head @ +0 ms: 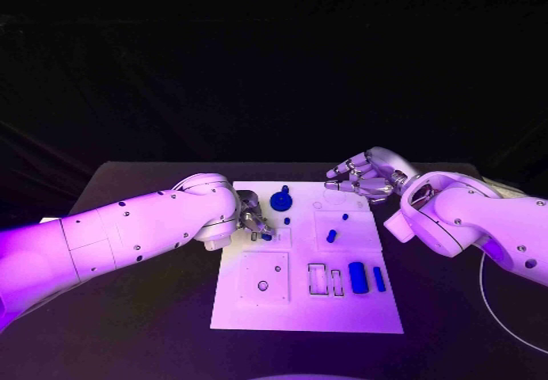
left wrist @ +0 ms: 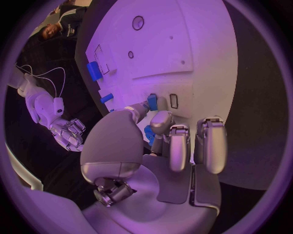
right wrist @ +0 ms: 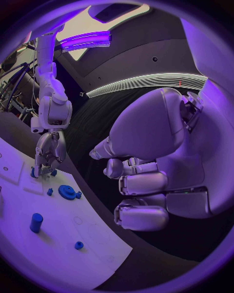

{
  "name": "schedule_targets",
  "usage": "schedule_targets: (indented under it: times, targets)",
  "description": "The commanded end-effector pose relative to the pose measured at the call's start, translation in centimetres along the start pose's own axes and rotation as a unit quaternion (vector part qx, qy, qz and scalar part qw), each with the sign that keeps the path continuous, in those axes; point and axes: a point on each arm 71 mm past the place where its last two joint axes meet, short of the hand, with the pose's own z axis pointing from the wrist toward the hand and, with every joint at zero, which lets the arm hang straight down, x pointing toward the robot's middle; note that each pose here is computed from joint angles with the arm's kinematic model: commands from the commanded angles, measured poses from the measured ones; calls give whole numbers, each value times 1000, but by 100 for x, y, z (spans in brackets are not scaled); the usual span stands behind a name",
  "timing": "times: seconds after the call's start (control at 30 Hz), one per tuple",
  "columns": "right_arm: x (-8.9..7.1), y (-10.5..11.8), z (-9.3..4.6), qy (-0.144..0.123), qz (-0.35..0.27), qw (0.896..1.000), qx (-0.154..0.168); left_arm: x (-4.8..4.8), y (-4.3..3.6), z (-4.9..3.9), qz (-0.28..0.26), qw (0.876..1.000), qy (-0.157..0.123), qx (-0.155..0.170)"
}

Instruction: Assemble the parts on the task board

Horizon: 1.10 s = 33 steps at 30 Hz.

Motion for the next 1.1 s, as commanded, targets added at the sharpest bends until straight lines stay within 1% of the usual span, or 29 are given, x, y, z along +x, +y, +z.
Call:
schedule_targets:
  times: [0.03,0.17,0.4,0.77,1.1]
  targets:
    - [13,12,-1,7,-4,1000,-5,76,0,28,16,1000,21,-6]
    - [15,14,-1,7,-4,1000,-6,81,-22,40,18,1000,24,-5]
    - [17,17,-1,7,-4,1000,-6,78,-38,59,21,999,23,-5]
    - [19,20,-4,8,-3,1000,-7,72,-51,78,25,999,23,-7]
    - [13,30,-5,3,-1,1000,-12,62,-45,89,24,999,20,-8]
